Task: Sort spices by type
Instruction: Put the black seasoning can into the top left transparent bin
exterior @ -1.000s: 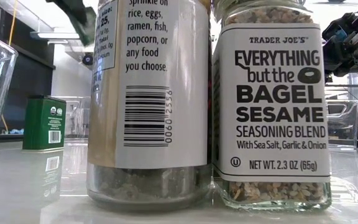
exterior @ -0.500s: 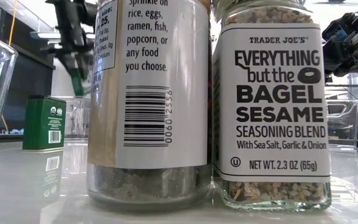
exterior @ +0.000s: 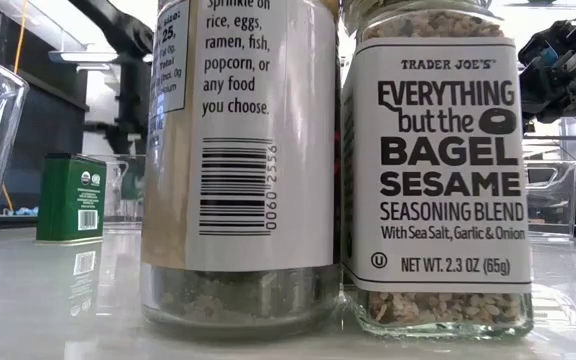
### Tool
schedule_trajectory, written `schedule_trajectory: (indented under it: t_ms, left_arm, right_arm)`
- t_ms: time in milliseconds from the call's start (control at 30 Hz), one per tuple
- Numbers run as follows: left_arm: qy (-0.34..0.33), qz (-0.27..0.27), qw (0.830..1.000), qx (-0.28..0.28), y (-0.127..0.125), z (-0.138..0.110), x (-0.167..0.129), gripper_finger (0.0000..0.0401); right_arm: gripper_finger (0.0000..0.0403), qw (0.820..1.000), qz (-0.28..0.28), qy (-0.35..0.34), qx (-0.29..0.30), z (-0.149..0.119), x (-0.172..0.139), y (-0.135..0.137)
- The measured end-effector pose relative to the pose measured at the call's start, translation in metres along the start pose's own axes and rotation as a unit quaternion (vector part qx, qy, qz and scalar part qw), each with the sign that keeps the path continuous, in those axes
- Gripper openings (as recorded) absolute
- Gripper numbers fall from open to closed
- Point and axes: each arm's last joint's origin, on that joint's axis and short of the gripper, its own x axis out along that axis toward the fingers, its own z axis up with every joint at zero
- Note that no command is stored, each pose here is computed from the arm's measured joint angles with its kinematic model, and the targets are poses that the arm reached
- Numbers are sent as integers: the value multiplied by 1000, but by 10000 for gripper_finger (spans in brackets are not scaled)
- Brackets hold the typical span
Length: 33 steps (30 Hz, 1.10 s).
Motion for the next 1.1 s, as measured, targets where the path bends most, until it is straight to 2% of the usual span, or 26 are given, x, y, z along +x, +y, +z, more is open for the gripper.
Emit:
schedule_trajectory:
  t_ms: [167,333,800,1100]
  left_arm:
    - [28,15,999,16,5,14,26,126]
    - [22,12,999,20,10,22,34,126]
    - [23,1,1000,18,15,25,34,131]
    - [-3,-21,1000,-17,22,19,10,182]
  right_arm:
    - [0,1000,0,0,0,0,0,0]
    - [0,1000,0,0,0,0,0,0]
    - [0,1000,0,0,0,0,0,0]
    - [0,1000,0,0,0,0,0,0]
